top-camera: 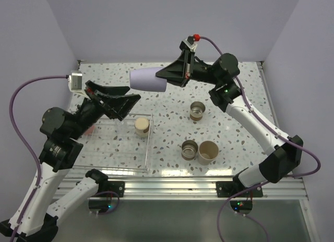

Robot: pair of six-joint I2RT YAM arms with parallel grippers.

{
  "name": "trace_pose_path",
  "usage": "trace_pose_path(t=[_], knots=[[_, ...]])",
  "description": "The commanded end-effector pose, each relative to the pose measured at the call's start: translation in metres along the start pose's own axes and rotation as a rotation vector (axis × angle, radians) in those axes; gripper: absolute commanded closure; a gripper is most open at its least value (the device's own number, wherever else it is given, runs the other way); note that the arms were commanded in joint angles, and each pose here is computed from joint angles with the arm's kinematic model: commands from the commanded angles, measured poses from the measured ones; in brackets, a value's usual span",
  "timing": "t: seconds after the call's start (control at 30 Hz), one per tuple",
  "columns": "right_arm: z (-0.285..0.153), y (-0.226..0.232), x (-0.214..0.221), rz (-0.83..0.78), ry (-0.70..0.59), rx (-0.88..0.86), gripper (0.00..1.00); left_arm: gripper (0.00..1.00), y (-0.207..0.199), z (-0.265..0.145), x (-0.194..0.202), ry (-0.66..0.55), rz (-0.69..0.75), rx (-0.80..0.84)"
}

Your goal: Load the cups into the dish rack

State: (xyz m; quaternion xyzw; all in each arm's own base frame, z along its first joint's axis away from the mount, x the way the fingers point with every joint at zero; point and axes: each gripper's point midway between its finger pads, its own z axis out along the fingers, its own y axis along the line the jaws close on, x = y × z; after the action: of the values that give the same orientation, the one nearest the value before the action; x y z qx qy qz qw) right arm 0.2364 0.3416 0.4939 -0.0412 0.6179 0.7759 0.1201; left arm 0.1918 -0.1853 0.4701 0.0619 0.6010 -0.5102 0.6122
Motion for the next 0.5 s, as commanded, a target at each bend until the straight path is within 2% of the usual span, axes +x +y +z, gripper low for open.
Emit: trace_pose_path(t=[0.0, 0.47], knots=[[-0.008, 0.052, 0.015, -0.020, 0.037, -0.196, 1.00, 0.00, -0.021, -0.007, -0.022, -0.076, -0.006, 0.059], [-0.002, 0.081, 0.030, -0.055, 0.082, -0.263, 1.00, 0.00, -0.049, -0.013, -0.042, -0.135, -0.002, 0.158]])
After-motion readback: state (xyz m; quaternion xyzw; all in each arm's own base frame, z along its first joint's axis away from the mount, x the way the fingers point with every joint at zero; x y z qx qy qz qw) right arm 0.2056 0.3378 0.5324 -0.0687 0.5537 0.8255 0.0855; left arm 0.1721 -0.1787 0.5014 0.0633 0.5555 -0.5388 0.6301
